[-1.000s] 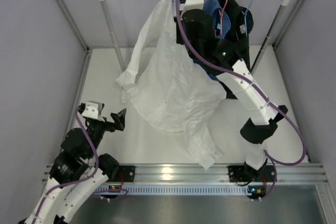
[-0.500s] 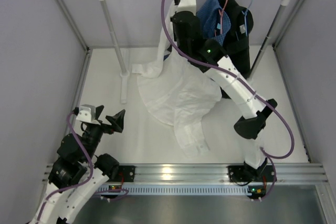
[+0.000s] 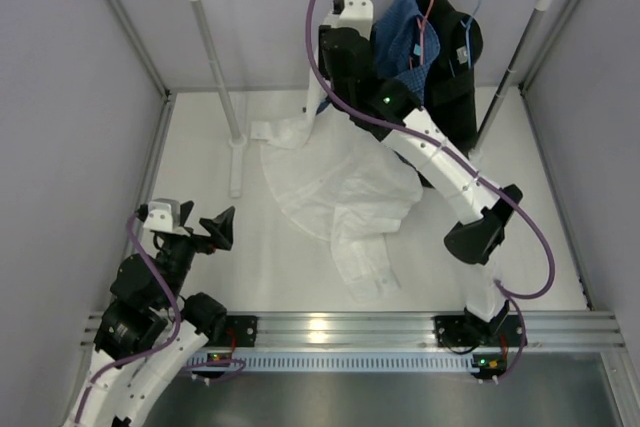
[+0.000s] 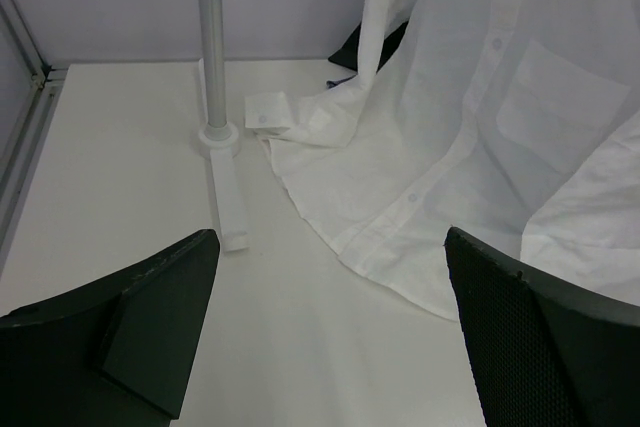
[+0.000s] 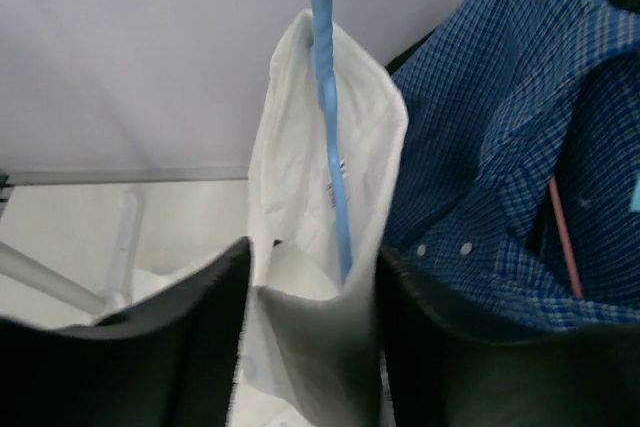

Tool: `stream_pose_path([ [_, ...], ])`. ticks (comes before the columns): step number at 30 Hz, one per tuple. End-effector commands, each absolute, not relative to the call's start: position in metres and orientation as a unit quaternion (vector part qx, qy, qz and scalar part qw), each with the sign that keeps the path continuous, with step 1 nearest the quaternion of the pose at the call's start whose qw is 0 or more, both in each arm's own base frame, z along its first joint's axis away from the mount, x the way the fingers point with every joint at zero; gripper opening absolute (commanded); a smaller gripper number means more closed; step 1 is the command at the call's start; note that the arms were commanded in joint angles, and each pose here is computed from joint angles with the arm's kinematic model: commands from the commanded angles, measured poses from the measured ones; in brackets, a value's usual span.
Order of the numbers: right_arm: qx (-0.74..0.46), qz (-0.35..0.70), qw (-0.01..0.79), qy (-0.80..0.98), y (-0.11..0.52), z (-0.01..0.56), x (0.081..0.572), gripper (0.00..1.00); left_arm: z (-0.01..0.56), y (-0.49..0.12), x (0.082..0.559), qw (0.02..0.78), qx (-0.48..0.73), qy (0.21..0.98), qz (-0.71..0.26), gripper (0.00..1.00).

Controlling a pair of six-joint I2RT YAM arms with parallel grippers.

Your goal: Place the shirt on the hanger

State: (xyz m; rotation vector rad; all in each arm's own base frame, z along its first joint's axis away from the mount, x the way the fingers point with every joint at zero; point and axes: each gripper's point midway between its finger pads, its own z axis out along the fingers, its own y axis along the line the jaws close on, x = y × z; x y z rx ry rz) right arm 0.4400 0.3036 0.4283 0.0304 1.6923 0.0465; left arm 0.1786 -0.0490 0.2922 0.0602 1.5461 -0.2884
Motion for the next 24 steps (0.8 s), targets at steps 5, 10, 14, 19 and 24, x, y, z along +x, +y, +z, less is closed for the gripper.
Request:
stream_pose_path([
  [5, 0.050, 0.083, 0.691, 0.716, 0.289, 0.475, 0.421, 0.96, 0.296, -0.039, 0.184, 0.715, -0.003, 0.690, -0.114, 0.98],
  [10, 0.049, 0.095, 0.704, 0.702, 0.259, 0.506, 0.392, 0.99, 0.294, -0.037, 0.188, 0.710, -0.008, 0.696, -0.105, 0.98],
  [14, 0.028, 0.114, 0.715, 0.690, 0.235, 0.528, 0.362, 0.99, 0.292, -0.035, 0.190, 0.708, -0.015, 0.700, -0.096, 0.98],
  [19, 0.004, 0.092, 0.722, 0.685, 0.179, 0.527, 0.314, 0.99, 0.289, -0.029, 0.197, 0.698, -0.034, 0.710, -0.081, 0.98],
  [24, -0.008, 0.041, 0.713, 0.700, 0.108, 0.469, 0.261, 1.00, 0.279, -0.012, 0.214, 0.675, -0.086, 0.732, -0.042, 0.98],
])
